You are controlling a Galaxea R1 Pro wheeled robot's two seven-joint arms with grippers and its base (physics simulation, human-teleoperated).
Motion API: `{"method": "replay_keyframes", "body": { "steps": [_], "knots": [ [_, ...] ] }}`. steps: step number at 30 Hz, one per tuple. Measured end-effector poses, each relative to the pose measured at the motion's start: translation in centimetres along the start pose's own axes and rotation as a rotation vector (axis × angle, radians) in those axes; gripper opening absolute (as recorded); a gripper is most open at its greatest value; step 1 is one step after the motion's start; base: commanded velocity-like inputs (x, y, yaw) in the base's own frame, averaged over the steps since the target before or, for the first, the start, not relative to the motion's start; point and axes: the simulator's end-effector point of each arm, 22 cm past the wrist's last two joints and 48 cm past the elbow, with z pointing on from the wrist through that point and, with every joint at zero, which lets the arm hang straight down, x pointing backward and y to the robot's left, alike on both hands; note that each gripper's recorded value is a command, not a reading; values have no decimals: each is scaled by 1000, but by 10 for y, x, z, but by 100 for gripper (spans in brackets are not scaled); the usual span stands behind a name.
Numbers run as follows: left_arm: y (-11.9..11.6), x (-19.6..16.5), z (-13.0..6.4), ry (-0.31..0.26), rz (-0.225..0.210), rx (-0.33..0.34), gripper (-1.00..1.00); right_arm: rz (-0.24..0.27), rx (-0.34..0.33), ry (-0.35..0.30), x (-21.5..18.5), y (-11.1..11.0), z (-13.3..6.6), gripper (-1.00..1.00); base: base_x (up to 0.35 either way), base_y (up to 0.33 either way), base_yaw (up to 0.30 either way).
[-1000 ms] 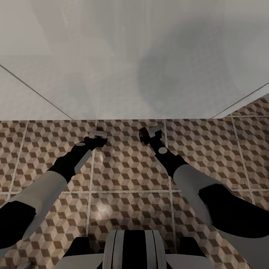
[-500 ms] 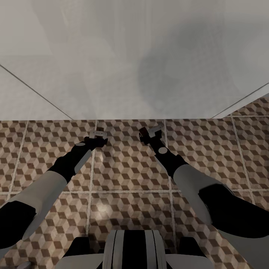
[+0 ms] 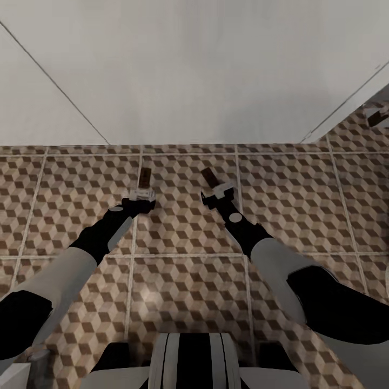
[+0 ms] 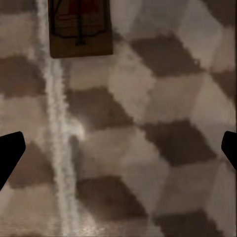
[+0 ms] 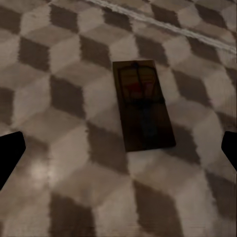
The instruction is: Take the four mousetraps from the cabinet in the bathroom and place them on the bathroom floor. Make sure all four end up on the same floor surface, and ensure that at least two of them are either under or directly next to the same bathroom sink.
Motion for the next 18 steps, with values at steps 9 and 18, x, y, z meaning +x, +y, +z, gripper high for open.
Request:
{"method": "replay_keyframes", "body": {
  "steps": [9,18],
  "knots": [
    [1,1,0,2,0,-1,100,0,0,0,0,0,0,100,-332,0,0],
    [0,0,0,1,0,-1,100,3,0,-38,-8,0,0,100,-334,0,0]
  ]
}}
